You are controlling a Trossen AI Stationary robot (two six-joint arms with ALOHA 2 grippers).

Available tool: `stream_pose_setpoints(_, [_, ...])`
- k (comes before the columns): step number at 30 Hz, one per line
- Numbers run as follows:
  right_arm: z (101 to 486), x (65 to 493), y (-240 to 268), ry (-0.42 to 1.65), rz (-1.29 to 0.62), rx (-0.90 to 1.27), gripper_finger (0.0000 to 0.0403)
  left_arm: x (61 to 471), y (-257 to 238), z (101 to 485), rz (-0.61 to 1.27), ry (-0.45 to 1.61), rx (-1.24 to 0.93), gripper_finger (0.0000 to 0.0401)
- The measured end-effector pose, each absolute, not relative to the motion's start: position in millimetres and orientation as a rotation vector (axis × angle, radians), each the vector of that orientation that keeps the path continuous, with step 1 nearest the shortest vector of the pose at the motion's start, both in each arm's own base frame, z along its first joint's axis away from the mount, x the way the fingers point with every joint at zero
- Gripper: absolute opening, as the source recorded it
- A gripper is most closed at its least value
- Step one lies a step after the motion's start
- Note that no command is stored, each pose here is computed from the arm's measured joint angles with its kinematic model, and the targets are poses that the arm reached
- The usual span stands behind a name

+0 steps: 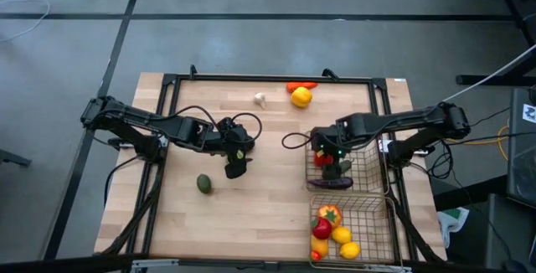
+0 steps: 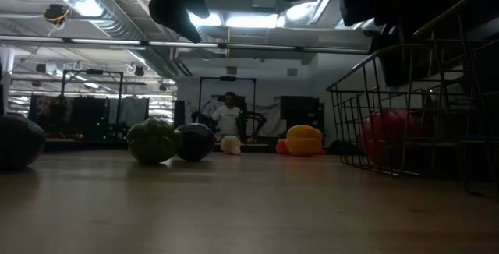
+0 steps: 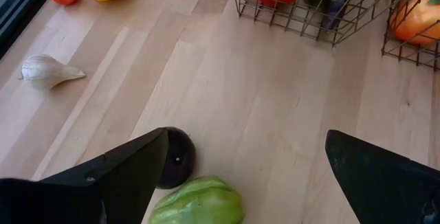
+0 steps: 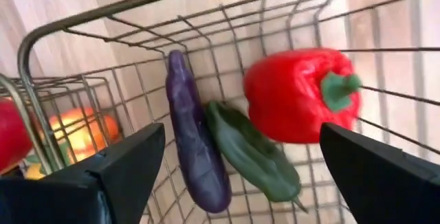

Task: Sort produce into baskets
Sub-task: Put the chayote into the top wire basket

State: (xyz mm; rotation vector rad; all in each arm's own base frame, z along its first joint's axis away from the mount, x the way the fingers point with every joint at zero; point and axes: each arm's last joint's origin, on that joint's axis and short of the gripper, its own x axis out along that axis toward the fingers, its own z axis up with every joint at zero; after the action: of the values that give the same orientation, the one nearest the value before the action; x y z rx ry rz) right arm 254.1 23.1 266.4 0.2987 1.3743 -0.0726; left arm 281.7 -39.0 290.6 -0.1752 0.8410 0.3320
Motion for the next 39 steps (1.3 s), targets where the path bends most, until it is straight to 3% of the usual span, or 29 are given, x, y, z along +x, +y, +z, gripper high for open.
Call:
stream_pose_setpoints(16, [312, 255, 22, 1.256, -0.049, 0.234, 0.0383, 283, -38, 291, 0.308, 0.84, -0.112, 0.039])
stream_pose_setpoints(32, [374, 170, 10, 0.966, -0.164, 0.133, 0.0383, 286, -37, 294, 0.324, 0.786, -0.161, 0.039])
stream_pose_setpoints(39, [381, 157, 9, 0.912, -0.157, 0.14, 0.0383, 291, -37, 293, 0.362, 0.748, -0.262, 0.039])
